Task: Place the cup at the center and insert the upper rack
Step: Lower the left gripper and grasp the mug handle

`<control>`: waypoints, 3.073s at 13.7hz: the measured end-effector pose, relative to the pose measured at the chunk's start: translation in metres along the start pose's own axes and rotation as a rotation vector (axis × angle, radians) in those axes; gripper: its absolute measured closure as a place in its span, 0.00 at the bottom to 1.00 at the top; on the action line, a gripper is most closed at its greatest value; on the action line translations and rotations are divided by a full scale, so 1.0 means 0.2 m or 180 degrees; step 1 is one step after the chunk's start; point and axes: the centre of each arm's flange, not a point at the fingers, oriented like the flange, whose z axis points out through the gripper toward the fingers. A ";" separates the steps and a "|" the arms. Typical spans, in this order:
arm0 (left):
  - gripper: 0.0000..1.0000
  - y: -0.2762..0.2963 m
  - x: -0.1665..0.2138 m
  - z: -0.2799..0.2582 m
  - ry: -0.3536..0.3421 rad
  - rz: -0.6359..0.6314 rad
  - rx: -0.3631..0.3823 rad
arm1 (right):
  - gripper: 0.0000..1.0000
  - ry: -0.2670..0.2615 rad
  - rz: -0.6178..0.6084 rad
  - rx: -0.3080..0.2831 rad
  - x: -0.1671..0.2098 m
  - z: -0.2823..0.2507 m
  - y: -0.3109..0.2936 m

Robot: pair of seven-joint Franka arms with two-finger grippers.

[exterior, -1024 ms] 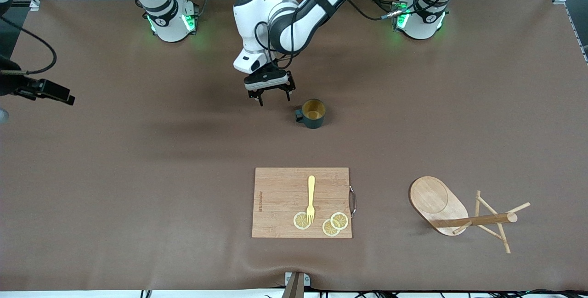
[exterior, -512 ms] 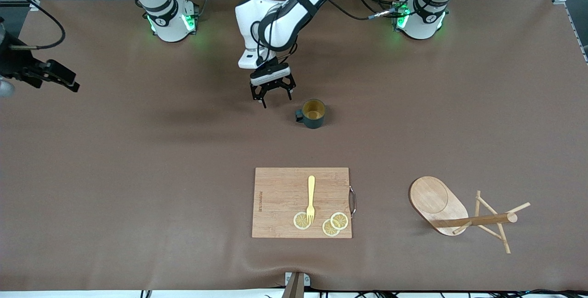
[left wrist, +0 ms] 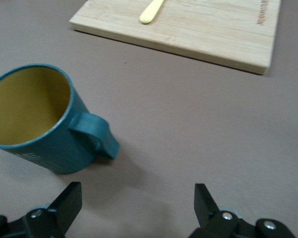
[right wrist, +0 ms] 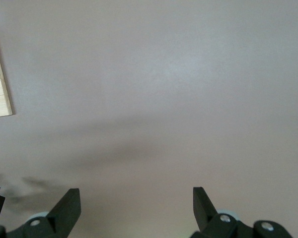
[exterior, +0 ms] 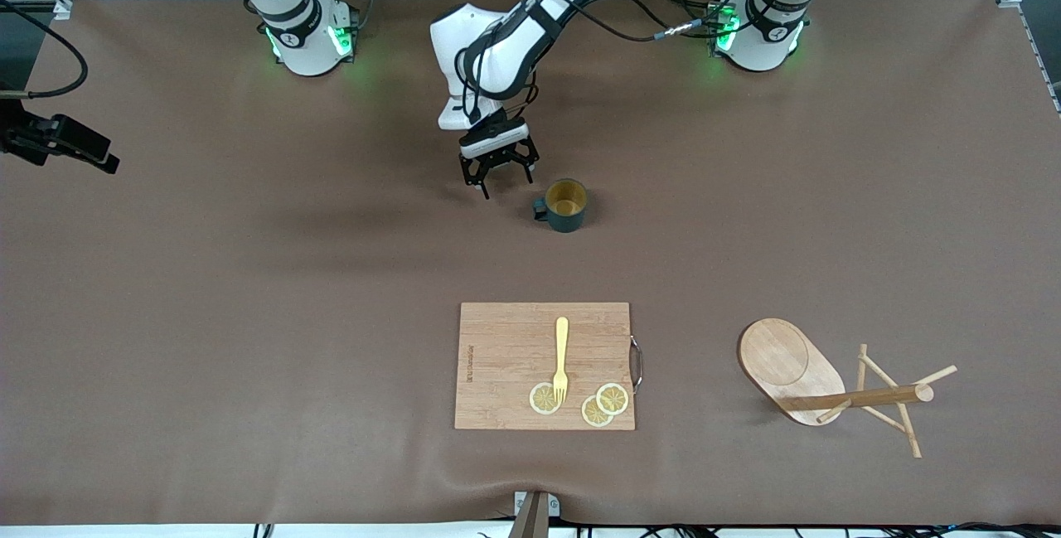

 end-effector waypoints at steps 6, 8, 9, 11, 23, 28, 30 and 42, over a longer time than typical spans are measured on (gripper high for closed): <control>0.00 -0.02 -0.07 0.08 0.0326 0.0069 -0.0066 | 0.00 0.0000 0.0052 0.0002 0.01 -0.01 0.04; 0.00 -0.03 -0.07 0.09 0.0366 0.0063 -0.0047 | 0.00 0.0006 0.0056 0.0003 0.01 -0.01 0.06; 0.00 -0.03 -0.07 0.10 0.0413 0.0031 -0.0058 | 0.00 0.0024 0.0036 0.0003 0.01 -0.03 0.04; 0.00 -0.03 -0.07 0.11 0.0538 -0.0078 -0.0095 | 0.00 0.0059 -0.0013 0.0005 0.00 -0.06 0.00; 0.00 -0.06 -0.13 0.26 0.0940 -0.0009 -0.0170 | 0.00 0.0077 -0.0023 0.0008 0.00 -0.08 -0.01; 0.00 -0.06 -0.13 0.29 0.1064 0.0099 -0.0238 | 0.00 0.0068 -0.0017 0.0007 0.00 -0.08 -0.01; 0.00 -0.07 -0.15 0.31 0.1074 0.0124 -0.0222 | 0.00 0.0065 -0.0014 0.0007 0.00 -0.08 -0.01; 0.56 -0.07 -0.13 0.37 0.1177 0.0122 -0.0252 | 0.00 0.0050 -0.0002 0.0006 0.00 -0.07 0.00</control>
